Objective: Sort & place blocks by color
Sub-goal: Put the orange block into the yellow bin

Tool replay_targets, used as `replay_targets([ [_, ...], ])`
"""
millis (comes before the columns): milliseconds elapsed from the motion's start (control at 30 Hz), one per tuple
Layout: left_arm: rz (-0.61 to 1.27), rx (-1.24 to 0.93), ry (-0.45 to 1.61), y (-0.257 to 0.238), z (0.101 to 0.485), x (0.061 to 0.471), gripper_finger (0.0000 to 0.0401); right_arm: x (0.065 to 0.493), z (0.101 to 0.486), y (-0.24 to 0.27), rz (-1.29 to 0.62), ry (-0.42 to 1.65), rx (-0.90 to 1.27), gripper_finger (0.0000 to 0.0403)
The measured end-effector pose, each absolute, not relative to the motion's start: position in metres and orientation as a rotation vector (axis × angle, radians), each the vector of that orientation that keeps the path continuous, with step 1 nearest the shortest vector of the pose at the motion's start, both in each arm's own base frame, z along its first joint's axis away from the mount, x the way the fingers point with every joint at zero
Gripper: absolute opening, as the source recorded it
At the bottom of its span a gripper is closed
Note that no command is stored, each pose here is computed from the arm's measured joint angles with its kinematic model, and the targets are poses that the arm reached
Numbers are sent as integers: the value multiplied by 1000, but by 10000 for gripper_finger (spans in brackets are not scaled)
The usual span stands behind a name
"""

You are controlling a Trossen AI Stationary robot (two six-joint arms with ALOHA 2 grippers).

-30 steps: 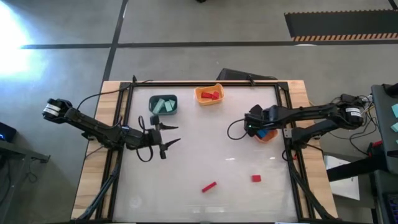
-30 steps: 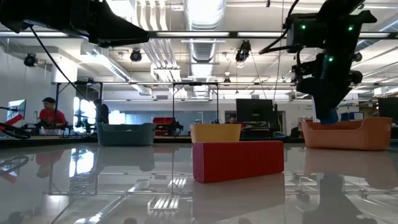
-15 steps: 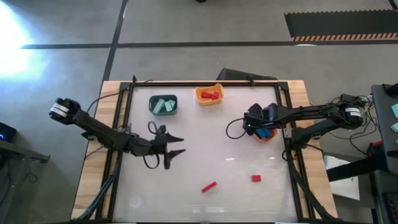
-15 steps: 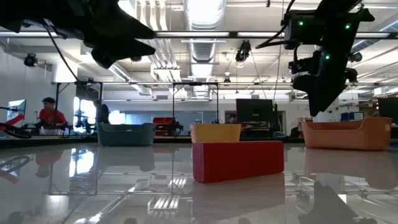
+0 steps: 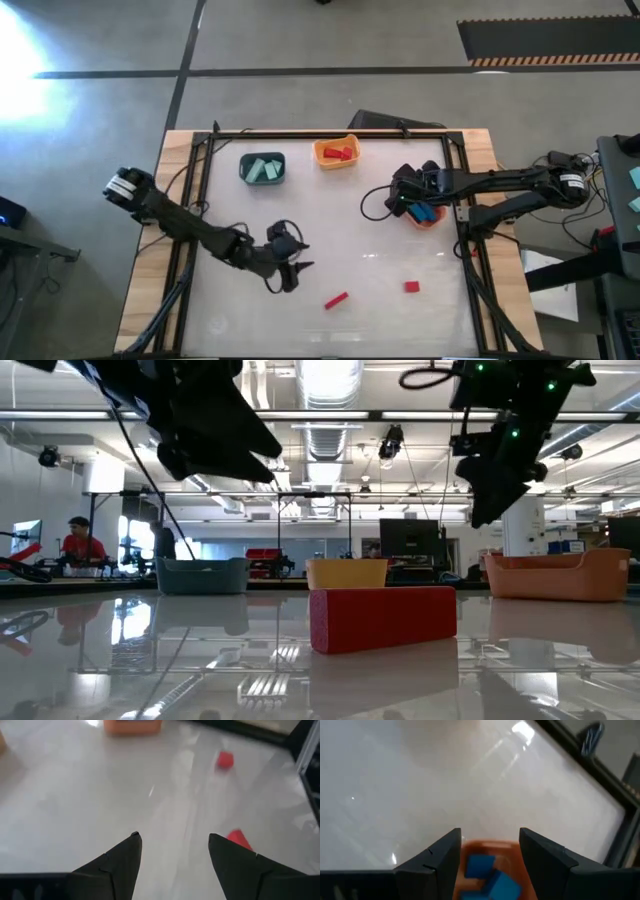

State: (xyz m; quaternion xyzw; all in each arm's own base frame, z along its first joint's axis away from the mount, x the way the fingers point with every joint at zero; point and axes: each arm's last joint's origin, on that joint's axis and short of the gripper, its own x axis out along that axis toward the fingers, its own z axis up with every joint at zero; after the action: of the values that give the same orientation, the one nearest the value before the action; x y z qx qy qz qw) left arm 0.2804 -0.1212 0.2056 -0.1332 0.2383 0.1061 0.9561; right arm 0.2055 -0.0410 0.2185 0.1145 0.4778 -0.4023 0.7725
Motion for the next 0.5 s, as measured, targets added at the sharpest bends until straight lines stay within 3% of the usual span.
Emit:
replay_targets([
  [500, 174, -249, 616, -177, 189, 315, 215, 224, 240, -38, -733, 853, 146, 191],
])
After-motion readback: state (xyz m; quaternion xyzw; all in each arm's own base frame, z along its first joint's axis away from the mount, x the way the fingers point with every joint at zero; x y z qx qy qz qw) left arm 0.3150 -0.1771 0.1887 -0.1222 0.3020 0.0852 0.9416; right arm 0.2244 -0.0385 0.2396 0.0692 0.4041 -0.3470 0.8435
